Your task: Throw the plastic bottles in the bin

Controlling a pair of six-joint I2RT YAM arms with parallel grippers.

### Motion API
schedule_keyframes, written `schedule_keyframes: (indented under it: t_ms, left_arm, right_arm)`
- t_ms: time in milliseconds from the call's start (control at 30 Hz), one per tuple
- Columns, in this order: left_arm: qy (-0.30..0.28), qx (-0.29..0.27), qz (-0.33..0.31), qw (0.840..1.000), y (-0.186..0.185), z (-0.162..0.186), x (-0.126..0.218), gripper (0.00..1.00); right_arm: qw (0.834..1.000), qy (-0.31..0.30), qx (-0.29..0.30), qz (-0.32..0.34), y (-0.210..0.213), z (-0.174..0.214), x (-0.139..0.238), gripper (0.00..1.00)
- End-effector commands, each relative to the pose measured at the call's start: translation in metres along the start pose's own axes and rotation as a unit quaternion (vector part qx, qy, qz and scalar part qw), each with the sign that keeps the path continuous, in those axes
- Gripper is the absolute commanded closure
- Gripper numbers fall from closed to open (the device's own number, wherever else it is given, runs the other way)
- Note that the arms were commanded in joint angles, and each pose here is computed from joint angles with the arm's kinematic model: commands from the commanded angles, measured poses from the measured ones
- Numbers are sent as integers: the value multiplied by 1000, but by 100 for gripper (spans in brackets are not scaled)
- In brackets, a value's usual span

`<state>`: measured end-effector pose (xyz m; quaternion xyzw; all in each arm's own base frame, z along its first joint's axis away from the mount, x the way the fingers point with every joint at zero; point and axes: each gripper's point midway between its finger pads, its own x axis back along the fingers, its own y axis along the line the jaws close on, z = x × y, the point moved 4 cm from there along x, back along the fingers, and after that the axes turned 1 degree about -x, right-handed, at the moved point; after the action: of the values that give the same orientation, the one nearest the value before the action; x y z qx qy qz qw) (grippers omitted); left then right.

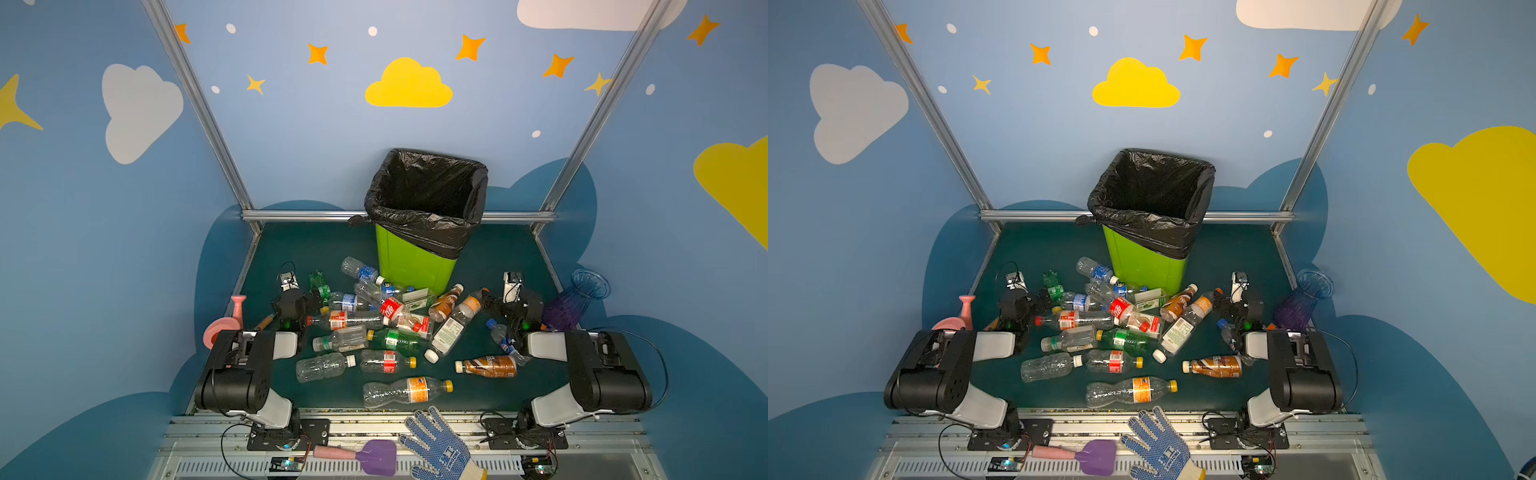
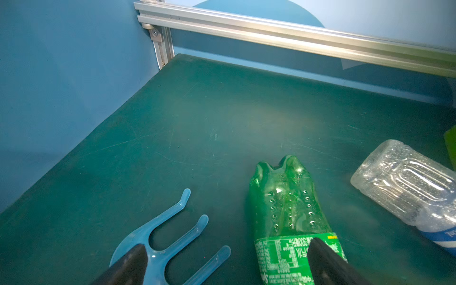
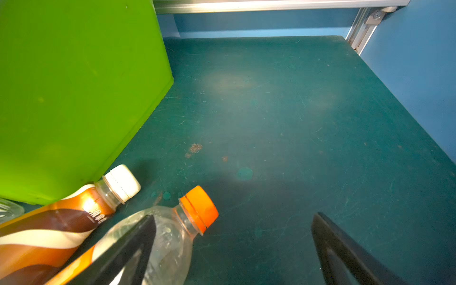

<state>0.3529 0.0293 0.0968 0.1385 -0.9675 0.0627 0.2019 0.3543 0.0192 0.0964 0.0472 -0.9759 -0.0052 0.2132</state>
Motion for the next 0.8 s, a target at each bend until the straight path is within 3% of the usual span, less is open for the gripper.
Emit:
schedule_keyframes:
  t_ms: [0,767]
  left_arm:
    - [-2,5,1,1000,1,-3,0,0]
    - [-3,6,1,1000,1,-3,1,0]
  right_arm:
    - [1000,-10,0,-3,1,-10,0,2]
    - [1000,-9,-4,-6,0,-9,0,2]
